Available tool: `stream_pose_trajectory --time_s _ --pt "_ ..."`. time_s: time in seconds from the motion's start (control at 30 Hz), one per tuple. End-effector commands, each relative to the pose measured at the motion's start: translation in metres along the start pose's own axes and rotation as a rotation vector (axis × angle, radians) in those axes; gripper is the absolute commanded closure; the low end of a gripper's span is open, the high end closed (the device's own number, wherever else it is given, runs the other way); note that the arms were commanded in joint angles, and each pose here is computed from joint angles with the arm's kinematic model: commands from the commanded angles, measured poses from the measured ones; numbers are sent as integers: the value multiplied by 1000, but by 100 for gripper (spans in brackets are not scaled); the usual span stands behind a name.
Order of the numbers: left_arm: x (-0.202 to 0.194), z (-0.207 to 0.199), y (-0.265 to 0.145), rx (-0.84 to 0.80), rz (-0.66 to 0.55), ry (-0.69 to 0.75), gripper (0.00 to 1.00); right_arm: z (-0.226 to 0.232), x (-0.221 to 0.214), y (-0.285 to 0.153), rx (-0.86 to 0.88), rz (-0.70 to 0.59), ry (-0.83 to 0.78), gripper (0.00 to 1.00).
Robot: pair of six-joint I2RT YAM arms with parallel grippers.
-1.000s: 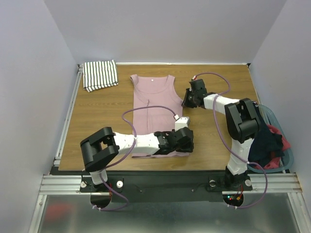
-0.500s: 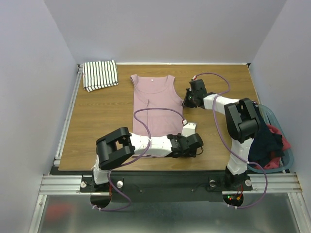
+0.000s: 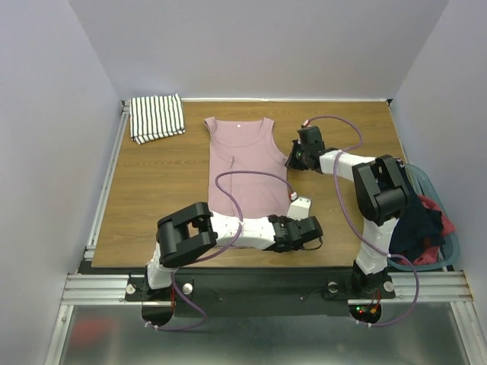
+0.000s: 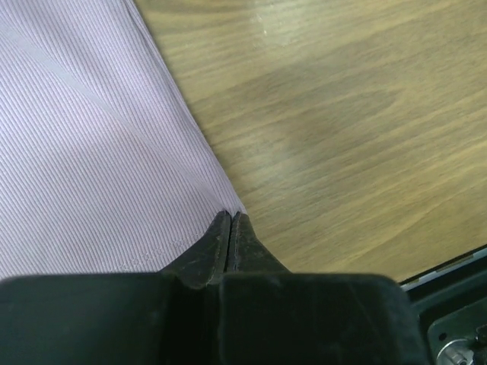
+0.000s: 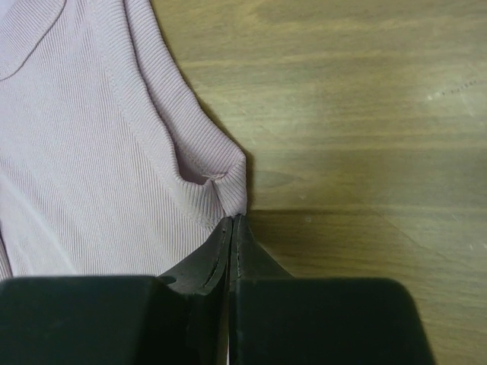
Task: Fold and stack the tank tops
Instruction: Fold the tank top
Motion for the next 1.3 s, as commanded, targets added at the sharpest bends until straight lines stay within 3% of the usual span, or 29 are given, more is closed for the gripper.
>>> stream_pose_trajectory --time_s 0.0,0.47,0.7,0.8,0.93,1.27 --pt "-4 -4 -20 -31 0 24 100 -14 0 -13 -51 -31 21 99" --pt "-14 -13 -69 -344 -32 -11 100 -41 -16 -62 -111 -99 81 100" --pt "-22 0 -76 -344 -37 -56 100 -28 -8 -69 -56 -107 87 99" --pt "-22 0 -79 -365 -55 -72 100 -26 -5 -69 -50 -111 81 83" --pt "-24 -1 -77 -374 -48 -75 100 -26 -4 -63 -59 -111 75 71" --pt "-24 -5 -73 -382 -37 -65 100 -35 -11 -53 -102 -91 67 67"
Point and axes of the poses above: each gripper's point midway between its finger pads, its own y axis out along the fingers, its own z axis along the line the jaws close on, x = y × z, the point moved 9 cm from there along -y, back along the fingers, and after that the axes turned 14 degrees about y, right-handed, at the moved point
